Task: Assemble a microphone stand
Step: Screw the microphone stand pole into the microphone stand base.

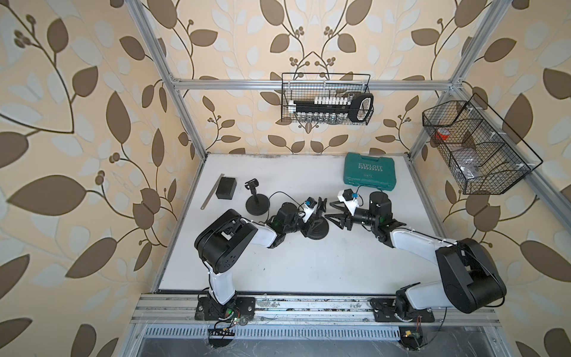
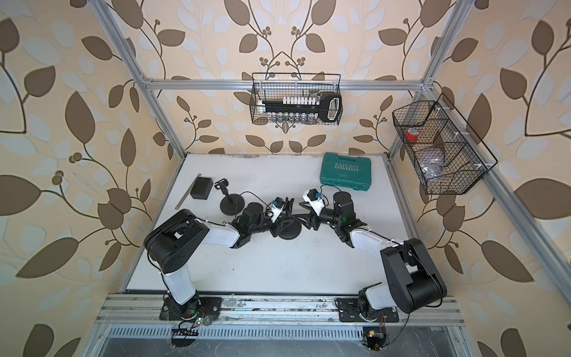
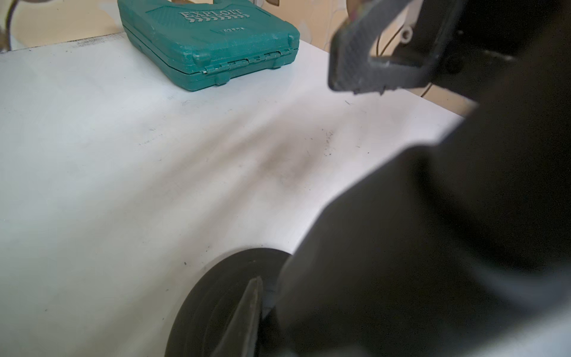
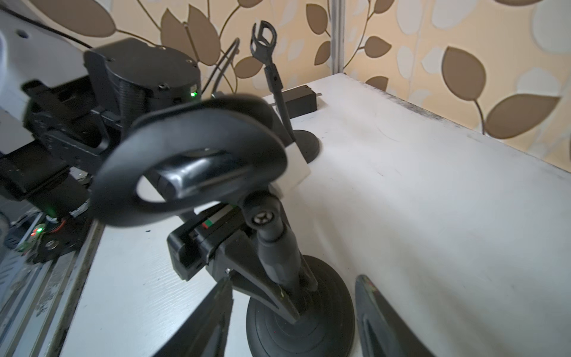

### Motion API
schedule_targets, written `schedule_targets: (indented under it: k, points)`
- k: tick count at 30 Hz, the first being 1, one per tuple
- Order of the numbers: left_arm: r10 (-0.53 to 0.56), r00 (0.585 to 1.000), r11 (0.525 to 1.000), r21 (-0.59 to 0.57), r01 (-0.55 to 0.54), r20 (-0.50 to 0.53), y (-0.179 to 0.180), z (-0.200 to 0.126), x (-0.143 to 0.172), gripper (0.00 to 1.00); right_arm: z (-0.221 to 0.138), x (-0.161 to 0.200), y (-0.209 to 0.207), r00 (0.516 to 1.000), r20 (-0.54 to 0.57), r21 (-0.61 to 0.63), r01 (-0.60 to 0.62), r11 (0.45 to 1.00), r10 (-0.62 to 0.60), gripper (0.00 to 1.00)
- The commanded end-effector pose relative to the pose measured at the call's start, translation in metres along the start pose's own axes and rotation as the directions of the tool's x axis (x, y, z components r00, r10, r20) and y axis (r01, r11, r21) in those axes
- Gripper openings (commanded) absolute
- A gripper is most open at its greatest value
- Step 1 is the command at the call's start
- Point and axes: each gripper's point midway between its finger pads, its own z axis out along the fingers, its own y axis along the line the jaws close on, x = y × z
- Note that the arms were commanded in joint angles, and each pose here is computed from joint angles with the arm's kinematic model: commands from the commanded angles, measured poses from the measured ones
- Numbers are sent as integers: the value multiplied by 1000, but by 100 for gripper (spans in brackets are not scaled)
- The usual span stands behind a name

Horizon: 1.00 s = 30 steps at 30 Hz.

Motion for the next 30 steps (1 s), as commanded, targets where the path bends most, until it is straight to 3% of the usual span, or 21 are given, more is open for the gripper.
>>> schedule_targets:
  k: [1, 12, 19, 25, 30]
  points:
    - [2, 1000, 1000, -7, -2, -4, 0, 2, 6, 9, 8, -2, 8, 1000, -2, -113, 12, 994, -12, 58]
    - [6, 1000, 1000, -15, -6, -9, 1, 2, 6, 9, 39, 7, 14, 999, -40, -210, 6, 978, -14, 48]
    - [5, 1000, 1000, -22, -5, -14, 2, 2, 7, 9, 47, 12, 15, 999, -35, -194, 4, 981, -11, 23]
    - [3, 1000, 1000, -23, -4, -15, 3, 3, 7, 9, 49, 27, 13, 999, -47, -93, 14, 996, -18, 0]
    - [-8, 1000, 1000, -29, 8, -6, 4, 1, 6, 11, 49, 51, 7, 994, -101, 128, 62, 990, -49, 0]
